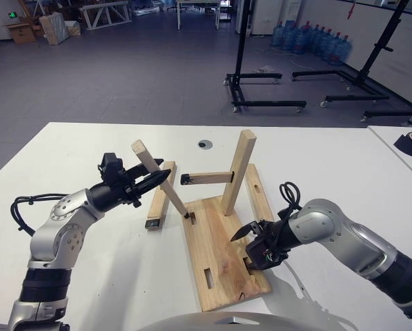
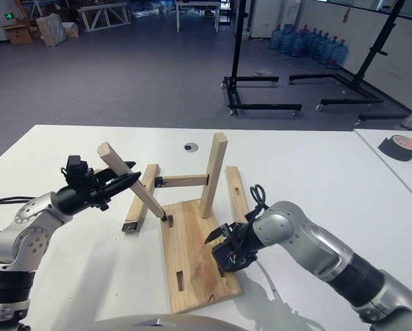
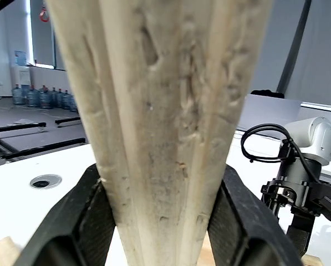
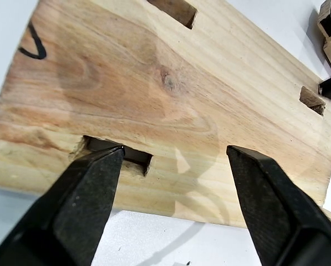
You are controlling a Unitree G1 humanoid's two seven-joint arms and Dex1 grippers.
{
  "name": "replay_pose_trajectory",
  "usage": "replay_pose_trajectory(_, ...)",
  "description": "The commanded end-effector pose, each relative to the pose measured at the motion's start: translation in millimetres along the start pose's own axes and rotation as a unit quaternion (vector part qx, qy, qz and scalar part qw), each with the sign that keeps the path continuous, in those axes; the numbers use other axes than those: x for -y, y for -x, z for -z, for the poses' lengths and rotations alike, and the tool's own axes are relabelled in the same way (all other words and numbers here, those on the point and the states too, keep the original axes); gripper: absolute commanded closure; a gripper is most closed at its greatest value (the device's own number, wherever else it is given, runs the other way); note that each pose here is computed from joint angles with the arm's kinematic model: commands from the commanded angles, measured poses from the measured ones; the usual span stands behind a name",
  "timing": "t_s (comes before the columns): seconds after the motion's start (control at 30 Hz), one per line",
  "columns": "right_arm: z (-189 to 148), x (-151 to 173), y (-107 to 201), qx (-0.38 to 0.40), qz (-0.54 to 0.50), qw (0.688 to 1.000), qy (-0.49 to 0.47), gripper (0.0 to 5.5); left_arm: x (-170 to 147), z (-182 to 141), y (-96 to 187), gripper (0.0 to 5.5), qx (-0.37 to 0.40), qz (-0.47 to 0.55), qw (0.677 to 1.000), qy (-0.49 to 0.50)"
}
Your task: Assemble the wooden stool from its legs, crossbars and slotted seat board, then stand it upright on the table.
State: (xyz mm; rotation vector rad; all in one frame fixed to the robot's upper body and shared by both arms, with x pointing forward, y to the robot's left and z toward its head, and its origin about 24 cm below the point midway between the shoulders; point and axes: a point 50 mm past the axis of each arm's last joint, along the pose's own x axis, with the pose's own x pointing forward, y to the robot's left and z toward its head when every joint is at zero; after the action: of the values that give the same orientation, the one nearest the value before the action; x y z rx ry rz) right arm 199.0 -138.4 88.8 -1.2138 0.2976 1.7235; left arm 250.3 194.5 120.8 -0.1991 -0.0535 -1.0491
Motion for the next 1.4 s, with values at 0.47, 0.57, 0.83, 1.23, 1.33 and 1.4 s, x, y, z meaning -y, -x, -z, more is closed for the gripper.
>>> replay_pose_trajectory(0.47,21.7,-26.5,-27.1,-0.035,-0.065,0.995,-0.07,2.1,-0.8,24.7,-8.5,3.48,-0.074,0.077,0.994,0.036)
replay_pose_trajectory(0.57,22.0,-26.4,-27.2,-0.036,-0.062,0.995,-0.072,2.1,-2.2,15.4,-6.7,3.48,-0.086,0.092,0.992,0.03)
replay_pose_trajectory(0.83,20.0,-25.7,-30.9,-0.034,-0.057,0.995,-0.071,2.1,1.9,7.3,-14.0,3.48,-0.113,0.131,0.984,0.029)
replay_pose_trajectory(1.23,16.6,-26.5,-33.9,-0.031,-0.051,0.995,-0.075,2.1,-12.8,-14.2,-3.3,3.48,-0.125,0.096,0.987,0.021)
replay_pose_trajectory(1.33,16.2,-25.3,-33.4,-0.032,-0.05,0.995,-0.074,2.1,-14.3,-21.6,-2.9,3.48,-0.112,0.093,0.989,0.027)
replay_pose_trajectory(1.4,15.5,-24.6,-33.6,-0.031,-0.049,0.996,-0.074,2.1,-15.3,-26.3,-3.3,3.48,-0.108,0.092,0.99,0.028)
